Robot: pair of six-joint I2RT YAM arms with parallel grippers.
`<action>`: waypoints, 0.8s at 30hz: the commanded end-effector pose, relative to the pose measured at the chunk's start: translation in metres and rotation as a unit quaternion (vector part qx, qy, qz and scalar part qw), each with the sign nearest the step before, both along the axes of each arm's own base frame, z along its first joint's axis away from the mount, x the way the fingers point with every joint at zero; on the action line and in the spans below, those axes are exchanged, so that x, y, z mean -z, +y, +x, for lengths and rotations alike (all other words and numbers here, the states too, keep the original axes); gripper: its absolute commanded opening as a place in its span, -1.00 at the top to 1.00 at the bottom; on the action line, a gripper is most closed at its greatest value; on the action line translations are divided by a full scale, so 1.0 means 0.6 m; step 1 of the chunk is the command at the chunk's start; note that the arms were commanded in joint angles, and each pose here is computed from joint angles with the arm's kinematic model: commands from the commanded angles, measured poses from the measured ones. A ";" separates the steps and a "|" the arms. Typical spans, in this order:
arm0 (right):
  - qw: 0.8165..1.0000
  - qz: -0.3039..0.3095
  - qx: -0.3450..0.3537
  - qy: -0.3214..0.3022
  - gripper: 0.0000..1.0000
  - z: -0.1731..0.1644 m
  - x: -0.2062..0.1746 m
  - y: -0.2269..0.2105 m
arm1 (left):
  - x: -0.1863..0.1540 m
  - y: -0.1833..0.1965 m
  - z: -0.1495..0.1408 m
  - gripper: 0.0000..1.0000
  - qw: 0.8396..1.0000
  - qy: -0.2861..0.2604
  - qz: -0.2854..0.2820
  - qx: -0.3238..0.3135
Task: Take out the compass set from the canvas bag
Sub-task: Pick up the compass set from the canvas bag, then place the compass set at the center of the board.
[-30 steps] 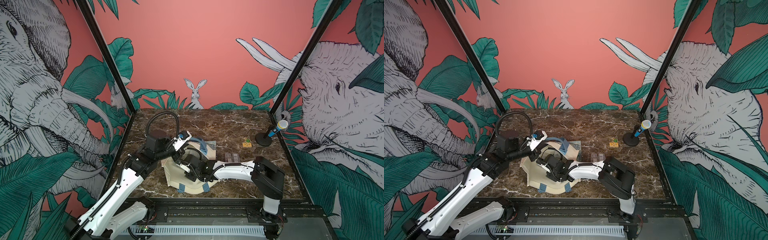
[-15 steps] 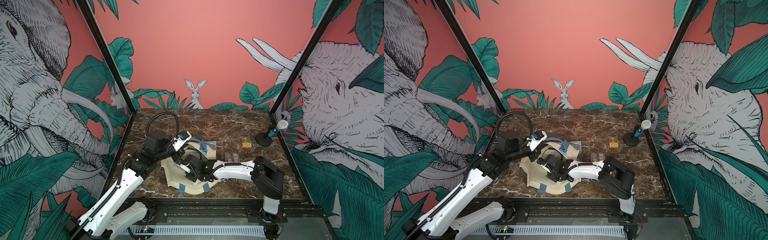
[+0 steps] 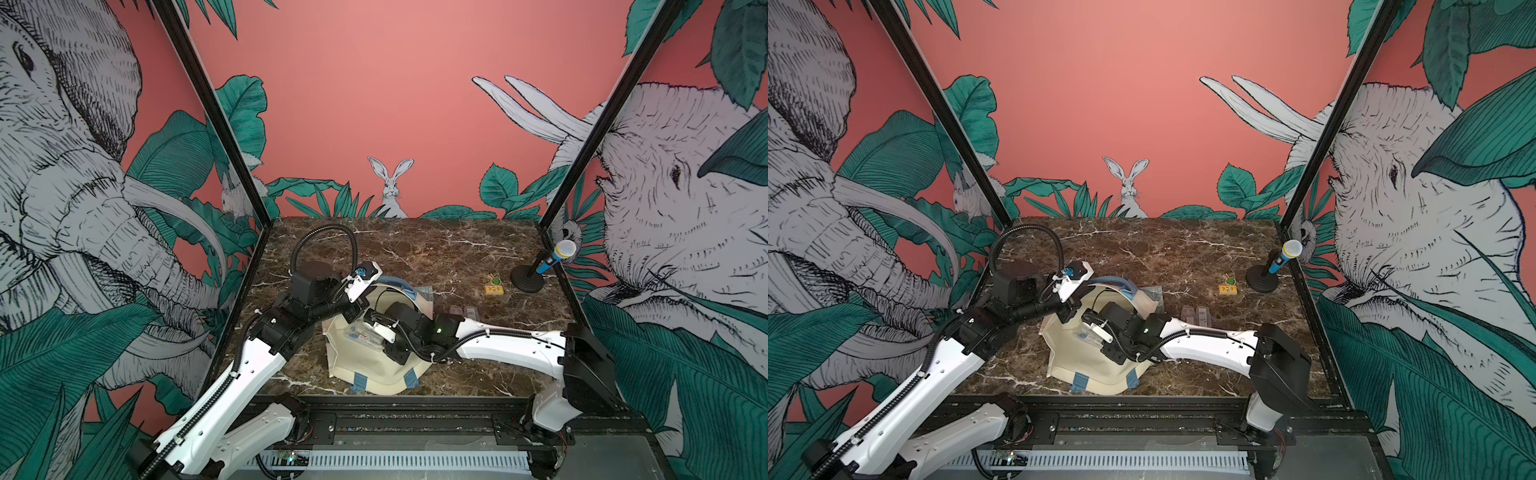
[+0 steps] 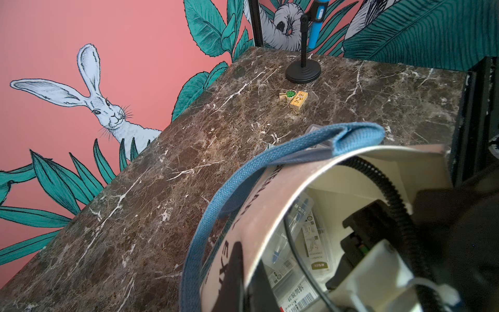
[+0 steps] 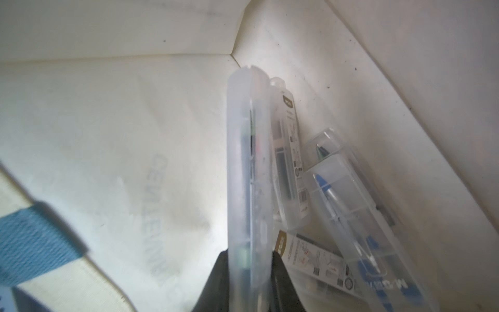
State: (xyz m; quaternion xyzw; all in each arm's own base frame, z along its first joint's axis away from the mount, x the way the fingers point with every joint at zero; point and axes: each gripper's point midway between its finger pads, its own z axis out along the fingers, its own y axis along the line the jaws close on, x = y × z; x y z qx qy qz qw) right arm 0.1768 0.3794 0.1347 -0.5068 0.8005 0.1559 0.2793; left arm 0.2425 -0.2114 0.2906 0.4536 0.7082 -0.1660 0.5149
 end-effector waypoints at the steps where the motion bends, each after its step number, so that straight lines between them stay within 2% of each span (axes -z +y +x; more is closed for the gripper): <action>1: 0.999 0.023 0.008 0.032 0.70 -0.033 -0.032 -0.030 | -0.052 -0.001 0.012 1.00 0.998 -0.055 -0.035 -0.014; 8: 0.995 0.072 0.029 0.059 0.72 -0.070 -0.095 -0.088 | -0.060 0.001 0.024 1.00 0.997 -0.063 -0.040 -0.030; 14: 0.989 0.123 0.069 0.032 0.74 -0.073 -0.182 -0.143 | -0.065 0.000 0.026 1.00 0.997 -0.067 -0.040 -0.029; 16: 0.987 0.134 0.088 0.009 0.74 -0.064 -0.207 -0.163 | -0.063 -0.002 0.026 1.00 0.997 -0.066 -0.041 -0.027; 20: 0.981 0.129 0.144 -0.006 0.76 -0.029 -0.216 -0.216 | -0.060 -0.005 0.028 1.00 0.997 -0.063 -0.042 -0.024; 24: 0.963 0.157 0.219 -0.015 0.82 0.010 -0.227 -0.284 | -0.057 -0.005 0.030 1.00 0.997 -0.062 -0.040 -0.025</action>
